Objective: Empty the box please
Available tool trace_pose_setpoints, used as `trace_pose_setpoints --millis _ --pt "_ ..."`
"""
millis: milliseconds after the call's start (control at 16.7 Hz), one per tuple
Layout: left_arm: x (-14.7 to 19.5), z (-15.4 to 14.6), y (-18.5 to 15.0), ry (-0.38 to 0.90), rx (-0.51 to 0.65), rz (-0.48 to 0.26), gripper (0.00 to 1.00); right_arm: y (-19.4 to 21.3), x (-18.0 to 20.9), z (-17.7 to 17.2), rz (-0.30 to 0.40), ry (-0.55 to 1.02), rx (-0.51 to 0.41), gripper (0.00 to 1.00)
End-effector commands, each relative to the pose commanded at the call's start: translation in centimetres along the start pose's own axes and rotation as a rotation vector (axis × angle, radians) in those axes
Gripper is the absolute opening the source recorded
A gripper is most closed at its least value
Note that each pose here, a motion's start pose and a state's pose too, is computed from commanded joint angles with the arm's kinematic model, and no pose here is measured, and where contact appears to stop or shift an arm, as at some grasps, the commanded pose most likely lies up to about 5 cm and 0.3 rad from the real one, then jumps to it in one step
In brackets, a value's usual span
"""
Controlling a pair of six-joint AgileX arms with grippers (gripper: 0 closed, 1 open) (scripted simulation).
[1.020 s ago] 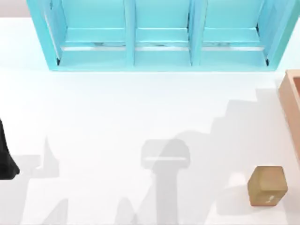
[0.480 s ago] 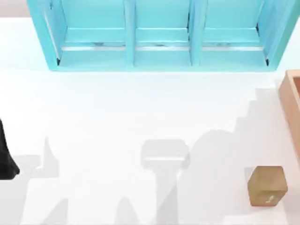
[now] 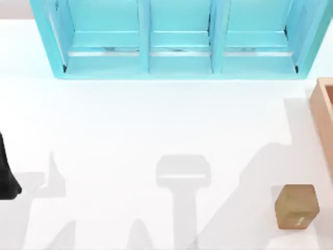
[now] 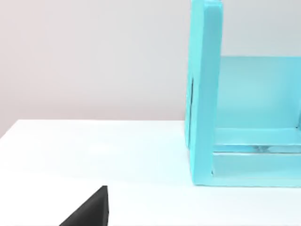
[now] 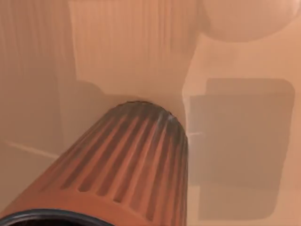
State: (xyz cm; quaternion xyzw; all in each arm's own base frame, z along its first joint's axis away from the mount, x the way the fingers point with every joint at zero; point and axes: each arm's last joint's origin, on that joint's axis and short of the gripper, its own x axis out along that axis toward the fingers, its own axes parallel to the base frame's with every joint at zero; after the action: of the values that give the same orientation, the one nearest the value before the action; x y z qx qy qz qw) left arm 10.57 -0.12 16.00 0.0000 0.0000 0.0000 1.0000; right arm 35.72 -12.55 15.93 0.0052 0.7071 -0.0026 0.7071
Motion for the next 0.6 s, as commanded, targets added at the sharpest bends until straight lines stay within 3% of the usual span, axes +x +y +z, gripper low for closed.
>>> trace_pose_setpoints --millis 180,600 --pt "0.0 0.0 0.0 0.0 0.0 0.0 1.0 0.0 0.0 0.0 0.0 0.0 0.0 1.0" --pt "0.0 0.0 0.0 0.0 0.0 0.0 1.0 0.0 0.0 0.0 0.0 0.0 0.0 0.47"
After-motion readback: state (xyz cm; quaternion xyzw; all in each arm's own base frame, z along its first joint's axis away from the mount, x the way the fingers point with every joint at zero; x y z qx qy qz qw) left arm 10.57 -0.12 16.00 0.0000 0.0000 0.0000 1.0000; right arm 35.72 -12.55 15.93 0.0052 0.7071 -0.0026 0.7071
